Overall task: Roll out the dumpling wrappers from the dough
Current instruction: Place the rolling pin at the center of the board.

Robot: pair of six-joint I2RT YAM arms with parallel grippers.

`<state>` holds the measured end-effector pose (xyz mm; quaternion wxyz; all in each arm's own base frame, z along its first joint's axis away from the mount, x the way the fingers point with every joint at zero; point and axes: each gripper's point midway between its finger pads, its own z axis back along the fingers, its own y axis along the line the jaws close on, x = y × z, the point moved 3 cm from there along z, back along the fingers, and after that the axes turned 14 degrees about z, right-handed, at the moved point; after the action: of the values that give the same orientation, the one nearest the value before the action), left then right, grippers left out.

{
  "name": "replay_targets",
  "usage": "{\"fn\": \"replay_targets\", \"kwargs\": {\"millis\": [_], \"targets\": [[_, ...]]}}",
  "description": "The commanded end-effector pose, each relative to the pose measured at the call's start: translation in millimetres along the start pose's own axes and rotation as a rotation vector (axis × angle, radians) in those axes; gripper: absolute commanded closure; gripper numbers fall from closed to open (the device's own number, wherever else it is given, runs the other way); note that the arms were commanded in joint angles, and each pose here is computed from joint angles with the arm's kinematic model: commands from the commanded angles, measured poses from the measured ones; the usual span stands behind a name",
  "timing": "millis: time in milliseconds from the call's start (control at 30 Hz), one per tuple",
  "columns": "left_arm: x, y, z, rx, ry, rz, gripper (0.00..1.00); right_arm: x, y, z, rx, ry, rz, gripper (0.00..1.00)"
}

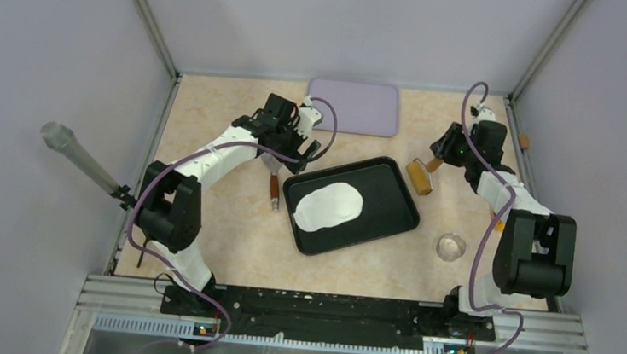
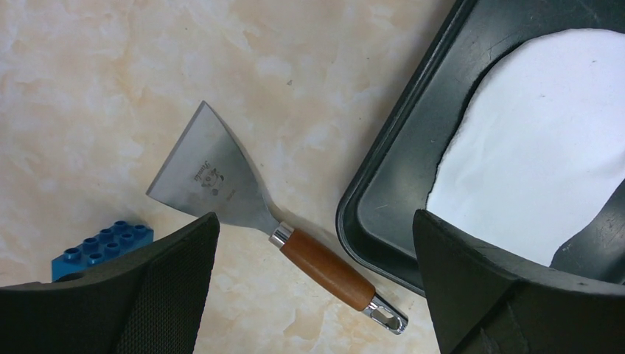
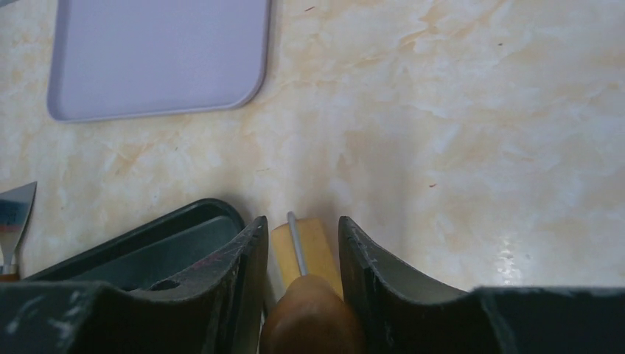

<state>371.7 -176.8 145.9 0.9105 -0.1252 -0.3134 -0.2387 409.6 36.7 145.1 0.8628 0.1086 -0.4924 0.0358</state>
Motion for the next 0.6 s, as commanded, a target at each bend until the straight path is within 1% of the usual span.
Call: {"fn": "replay_targets", "kwargs": {"millis": [0, 67, 100, 167, 200, 233, 267, 400, 467, 567], "targets": [[13, -4, -2, -0.022, -0.042, 0.036, 0.01, 6, -16, 1, 0.019, -0.028, -0.061, 0.57], [13, -6, -1, -0.030, -0.040, 0.039, 0.01, 0, -23, 2, 0.002, 0.003, -0.081, 0.44], [13, -6, 0, -0.032, -0.042, 0.040, 0.01, -3, -24, 2, -0.003, 0.022, -0.091, 0.40], [15, -8, 3, -0.037, -0.049, 0.040, 0.01, -9, -25, 4, -0.002, 0.051, -0.092, 0.37], [14, -9, 4, -0.042, -0.049, 0.041, 0.01, -11, -25, 5, -0.001, 0.059, -0.088, 0.32], [15, -9, 4, -0.046, -0.050, 0.041, 0.01, -17, -25, 6, -0.006, 0.090, -0.096, 0.29], [16, -10, 6, -0.049, -0.055, 0.041, 0.01, -20, -27, 8, -0.023, 0.111, -0.097, 0.21], [16, -12, 7, -0.061, -0.059, 0.041, 0.01, -31, -44, 20, -0.153, 0.219, -0.070, 0.19], [16, -13, 7, -0.067, -0.058, 0.040, 0.01, -33, -51, 28, -0.197, 0.259, -0.026, 0.19], [16, -14, 7, -0.077, -0.056, 0.038, 0.01, -29, -59, 40, -0.246, 0.279, 0.040, 0.18]]}}
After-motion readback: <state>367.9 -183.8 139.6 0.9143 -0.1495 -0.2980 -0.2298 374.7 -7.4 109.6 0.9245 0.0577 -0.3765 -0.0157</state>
